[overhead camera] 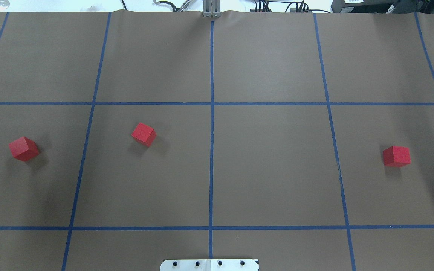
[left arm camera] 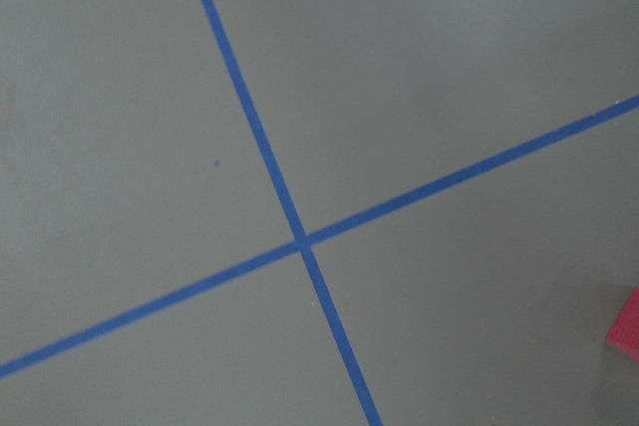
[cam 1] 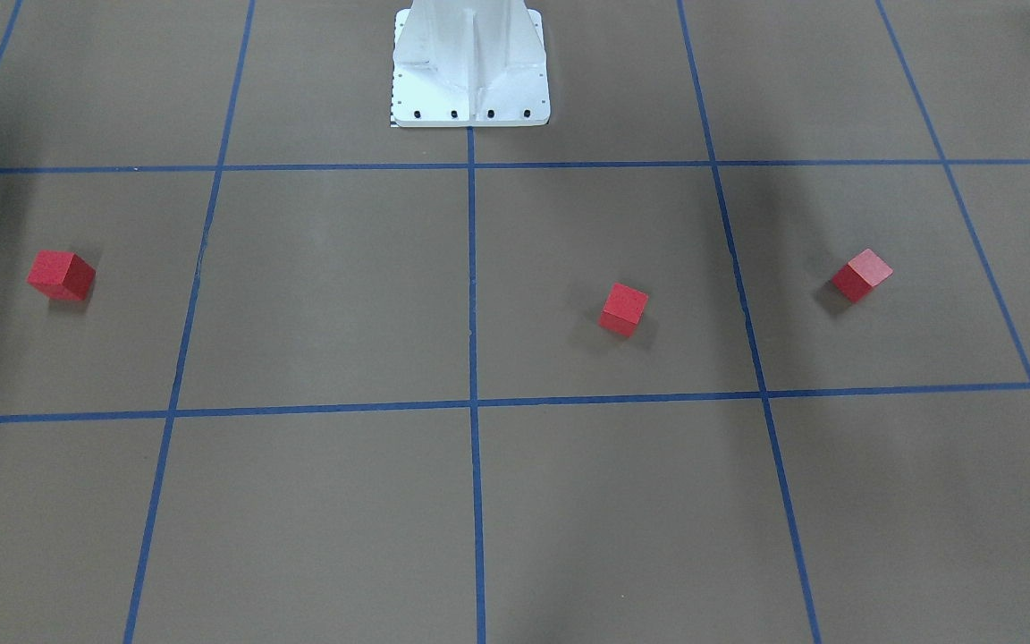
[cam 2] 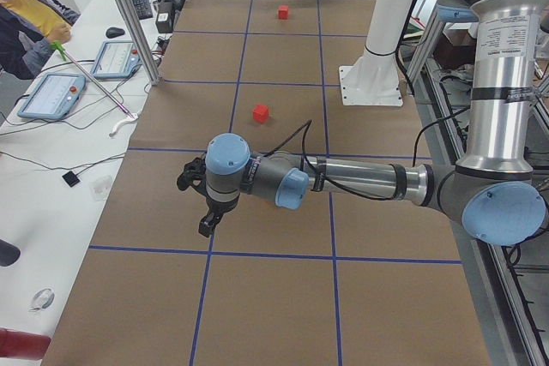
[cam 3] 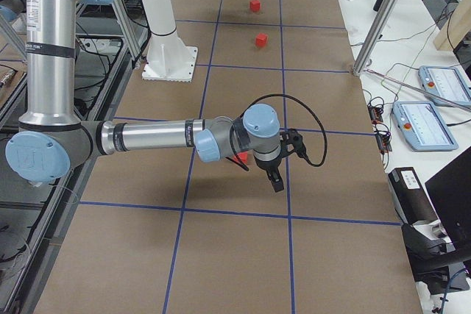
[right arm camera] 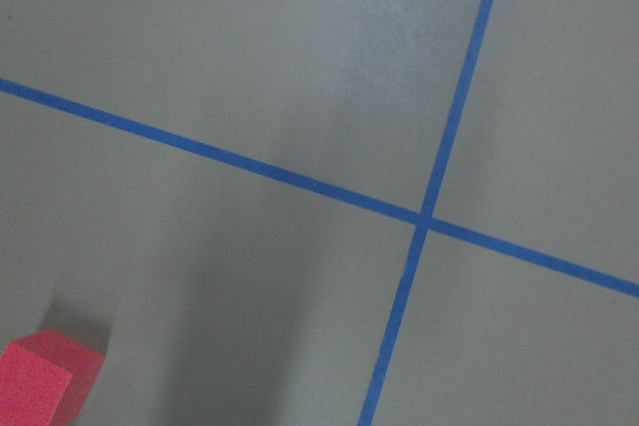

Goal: Form red blocks into L shape at center

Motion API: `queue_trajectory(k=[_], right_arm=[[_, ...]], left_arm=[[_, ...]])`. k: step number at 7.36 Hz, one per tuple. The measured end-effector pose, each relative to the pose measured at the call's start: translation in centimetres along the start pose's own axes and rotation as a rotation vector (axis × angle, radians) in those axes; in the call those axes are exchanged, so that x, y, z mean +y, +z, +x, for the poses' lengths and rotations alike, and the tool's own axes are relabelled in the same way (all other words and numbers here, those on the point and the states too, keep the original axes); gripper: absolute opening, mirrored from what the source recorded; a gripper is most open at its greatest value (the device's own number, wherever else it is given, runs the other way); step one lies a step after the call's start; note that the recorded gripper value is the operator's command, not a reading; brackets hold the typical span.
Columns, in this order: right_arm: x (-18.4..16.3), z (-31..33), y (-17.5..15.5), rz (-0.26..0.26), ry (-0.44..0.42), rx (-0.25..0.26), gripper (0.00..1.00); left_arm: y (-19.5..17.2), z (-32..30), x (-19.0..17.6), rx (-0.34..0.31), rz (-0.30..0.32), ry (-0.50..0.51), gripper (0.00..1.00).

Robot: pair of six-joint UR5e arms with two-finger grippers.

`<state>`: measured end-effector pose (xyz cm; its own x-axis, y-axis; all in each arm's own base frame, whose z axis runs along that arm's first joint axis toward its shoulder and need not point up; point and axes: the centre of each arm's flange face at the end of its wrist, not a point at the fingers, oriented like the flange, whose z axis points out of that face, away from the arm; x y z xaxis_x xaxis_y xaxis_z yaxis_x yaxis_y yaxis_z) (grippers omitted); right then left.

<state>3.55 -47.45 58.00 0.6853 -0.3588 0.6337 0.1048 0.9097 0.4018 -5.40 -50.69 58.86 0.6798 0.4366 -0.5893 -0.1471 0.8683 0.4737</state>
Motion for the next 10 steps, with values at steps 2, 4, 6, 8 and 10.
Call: queue_trajectory(k=[2, 4, 6, 8, 10], right_arm=[[-0.1, -0.1, 0.2, 0.036, -0.037, -0.019, 1.0], [-0.9, -1.8, 1.4, 0.044, 0.003, -0.06, 1.0], [-3.4, -8.8, 4.5, 0.016, 0.158, -0.059, 1.0], [-3.5, -14.8, 7.2, -0.011, 0.267, -0.03, 0.98], [-1.9, -18.6, 10.5, -0.042, 0.357, 0.03, 0.97]], left_arm=[[-0.2, 0.1, -0.5, -0.003, 0.018, 0.014, 1.0], [-0.2, 0.2, -0.5, -0.002, 0.02, 0.015, 1.0], [-0.2, 0.2, -0.5, -0.003, 0.021, 0.015, 1.0], [-0.3, 0.2, -0.7, -0.003, 0.023, 0.017, 1.0], [-0.5, 0.3, -1.1, -0.004, 0.028, 0.022, 1.0]])
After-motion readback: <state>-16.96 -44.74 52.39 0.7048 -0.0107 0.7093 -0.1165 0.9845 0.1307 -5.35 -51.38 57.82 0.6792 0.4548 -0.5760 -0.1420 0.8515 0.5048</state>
